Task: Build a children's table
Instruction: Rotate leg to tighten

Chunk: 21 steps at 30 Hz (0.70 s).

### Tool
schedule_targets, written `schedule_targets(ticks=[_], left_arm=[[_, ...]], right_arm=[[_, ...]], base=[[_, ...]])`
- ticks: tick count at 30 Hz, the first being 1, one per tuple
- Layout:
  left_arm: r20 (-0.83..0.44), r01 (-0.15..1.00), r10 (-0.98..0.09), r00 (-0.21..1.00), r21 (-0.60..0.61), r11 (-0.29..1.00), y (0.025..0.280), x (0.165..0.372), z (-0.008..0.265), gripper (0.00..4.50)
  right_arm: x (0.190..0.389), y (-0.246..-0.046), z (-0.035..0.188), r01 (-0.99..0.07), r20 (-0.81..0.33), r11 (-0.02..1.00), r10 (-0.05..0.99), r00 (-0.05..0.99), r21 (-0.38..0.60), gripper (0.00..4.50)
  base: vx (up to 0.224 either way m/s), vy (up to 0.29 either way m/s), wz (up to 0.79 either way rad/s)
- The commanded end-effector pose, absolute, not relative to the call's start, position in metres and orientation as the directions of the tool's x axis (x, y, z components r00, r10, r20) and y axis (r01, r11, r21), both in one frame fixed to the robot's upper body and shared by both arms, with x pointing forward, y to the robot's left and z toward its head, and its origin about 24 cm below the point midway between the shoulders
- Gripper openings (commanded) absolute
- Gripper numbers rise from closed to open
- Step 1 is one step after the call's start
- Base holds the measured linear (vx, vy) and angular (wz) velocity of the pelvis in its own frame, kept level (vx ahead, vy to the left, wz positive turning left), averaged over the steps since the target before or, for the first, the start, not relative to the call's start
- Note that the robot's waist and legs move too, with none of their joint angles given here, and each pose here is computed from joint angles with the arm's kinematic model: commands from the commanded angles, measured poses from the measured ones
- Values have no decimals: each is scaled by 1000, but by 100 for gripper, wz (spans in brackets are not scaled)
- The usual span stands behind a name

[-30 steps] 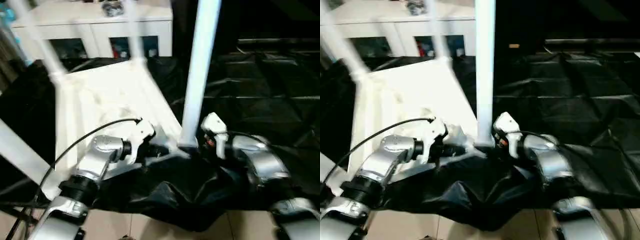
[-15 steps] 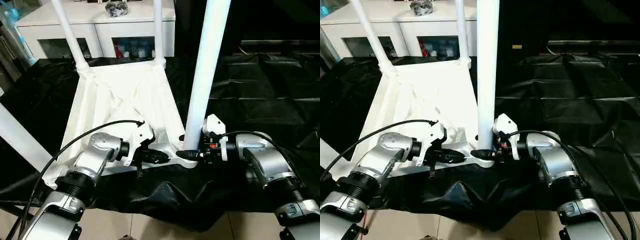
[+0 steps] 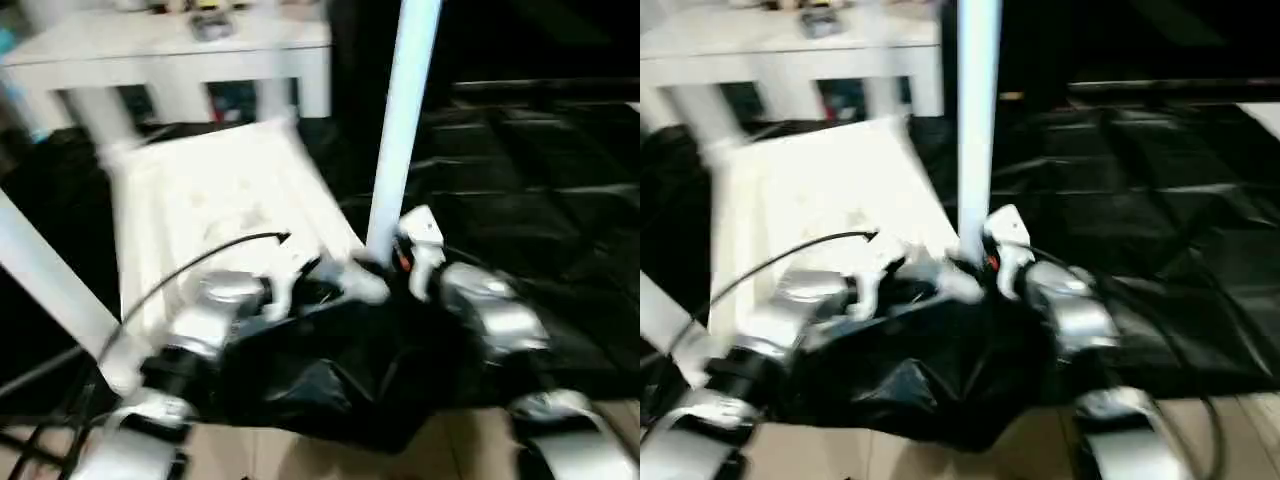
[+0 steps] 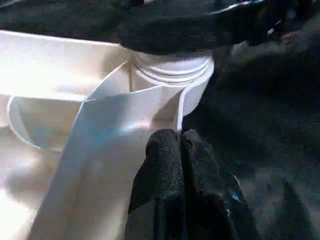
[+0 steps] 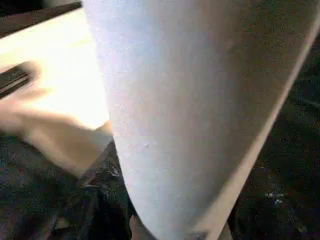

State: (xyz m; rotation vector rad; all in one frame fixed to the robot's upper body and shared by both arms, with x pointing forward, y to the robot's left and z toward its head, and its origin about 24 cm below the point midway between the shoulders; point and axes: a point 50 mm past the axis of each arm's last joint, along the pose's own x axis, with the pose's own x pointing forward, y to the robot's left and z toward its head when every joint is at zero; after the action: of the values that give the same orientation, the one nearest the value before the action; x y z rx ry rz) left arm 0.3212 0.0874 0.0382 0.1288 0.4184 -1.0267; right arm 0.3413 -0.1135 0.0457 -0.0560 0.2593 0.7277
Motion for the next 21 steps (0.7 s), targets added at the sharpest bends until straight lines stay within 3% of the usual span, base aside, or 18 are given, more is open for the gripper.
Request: schedule_targets(ticks=[1,4,6,11,13,14,17,21], left_arm=[[-324,865,-832,451,-73,497,62,324,54,0],[-309,873,-844,438,-80,482,53,322,57,0],[-316,881,-847,427,-67,469,53,321,56,0],[-333,907,-864,377,-56,417,61,316,53,0],[-339,925,-881,329,-72,373,66,312,53,0],[-339,925,-881,329,-72,373,66,312,53,0],[-365,947,-893,264,-78,312,76,309,52,0],[-406,962,-889,212,-72,263,88,308,52,0]], right_arm=[[325,-76,17,-703,-347,698,698,626,136,195],[324,-63,15,-718,-364,687,700,614,111,195],[325,-59,18,-734,-340,668,722,602,119,264],[326,-63,28,-796,-294,592,788,541,124,309],[321,-72,31,-870,-308,482,848,431,109,320],[321,-72,31,-870,-308,482,848,431,109,320],[309,-88,35,-943,-340,309,906,252,125,320],[299,-106,37,-974,-390,176,914,109,142,320]], base=[[0,0,0],[0,0,0],[0,0,0],[0,0,0],[0,0,0],[0,0,0],[0,0,0],[0,0,0]])
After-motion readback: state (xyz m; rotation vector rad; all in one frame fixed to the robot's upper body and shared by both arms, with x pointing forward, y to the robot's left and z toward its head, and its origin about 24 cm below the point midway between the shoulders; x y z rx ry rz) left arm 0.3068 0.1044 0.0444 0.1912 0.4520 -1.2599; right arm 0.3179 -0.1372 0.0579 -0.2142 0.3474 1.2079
